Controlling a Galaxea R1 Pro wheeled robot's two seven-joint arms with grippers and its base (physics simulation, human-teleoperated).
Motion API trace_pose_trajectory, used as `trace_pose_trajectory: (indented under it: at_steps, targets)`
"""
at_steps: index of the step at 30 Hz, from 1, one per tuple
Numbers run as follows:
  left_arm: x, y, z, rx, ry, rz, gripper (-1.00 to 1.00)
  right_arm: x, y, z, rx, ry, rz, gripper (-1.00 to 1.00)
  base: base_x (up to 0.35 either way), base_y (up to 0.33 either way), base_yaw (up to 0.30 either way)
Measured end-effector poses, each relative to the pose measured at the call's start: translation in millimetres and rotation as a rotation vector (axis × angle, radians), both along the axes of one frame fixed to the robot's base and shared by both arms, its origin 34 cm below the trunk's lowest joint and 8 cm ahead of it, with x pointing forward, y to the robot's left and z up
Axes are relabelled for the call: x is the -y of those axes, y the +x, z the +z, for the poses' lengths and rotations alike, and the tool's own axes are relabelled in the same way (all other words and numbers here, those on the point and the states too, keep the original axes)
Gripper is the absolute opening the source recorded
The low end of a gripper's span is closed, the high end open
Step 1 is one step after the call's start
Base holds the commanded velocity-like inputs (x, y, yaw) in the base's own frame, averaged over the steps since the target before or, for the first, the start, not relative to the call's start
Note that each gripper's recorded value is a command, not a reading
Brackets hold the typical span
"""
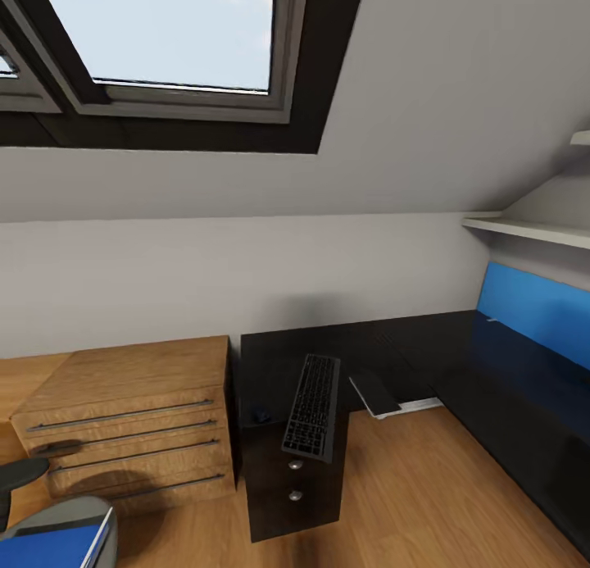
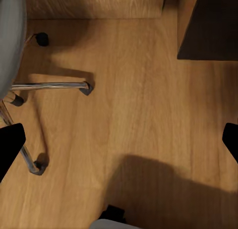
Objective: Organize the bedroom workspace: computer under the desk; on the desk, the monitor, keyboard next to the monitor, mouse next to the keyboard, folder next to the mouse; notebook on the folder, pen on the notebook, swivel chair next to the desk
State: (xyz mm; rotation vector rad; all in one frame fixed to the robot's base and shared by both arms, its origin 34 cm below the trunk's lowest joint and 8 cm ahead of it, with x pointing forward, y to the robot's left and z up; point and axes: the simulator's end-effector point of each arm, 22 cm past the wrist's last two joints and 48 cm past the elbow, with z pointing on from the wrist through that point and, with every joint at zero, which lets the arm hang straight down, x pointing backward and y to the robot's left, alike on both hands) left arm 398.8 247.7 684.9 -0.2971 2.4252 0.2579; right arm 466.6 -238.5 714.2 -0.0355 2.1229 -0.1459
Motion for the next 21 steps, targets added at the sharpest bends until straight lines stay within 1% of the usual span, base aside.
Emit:
trace_pose_trajectory:
  at_steps: [10, 11, 12, 21]
  targets:
    - [11, 9, 3, 0.022, -0.015, -0.013, 1.00, 1, 1, -2, 0.004, 0.000, -0.002, 1.00, 0.003, 0.008, 0.000]
    - [14, 9, 3, 0.023, -0.018, -0.013, 1.00, 1, 2, -3, 0.005, 0.001, -0.002, 1.00, 0.000, 0.000, 0.000]
    - [21, 9, 2, 0.022, -0.028, -0.015, 1.00, 1, 2, -4, 0.006, 0.002, -0.003, 1.00, 0.000, 0.000, 0.000]
    - [23, 11, -9, 0.021, -0.031, -0.013, 1.00, 1, 4, -14, 0.005, 0.002, -0.003, 1.00, 0.000, 0.000, 0.000]
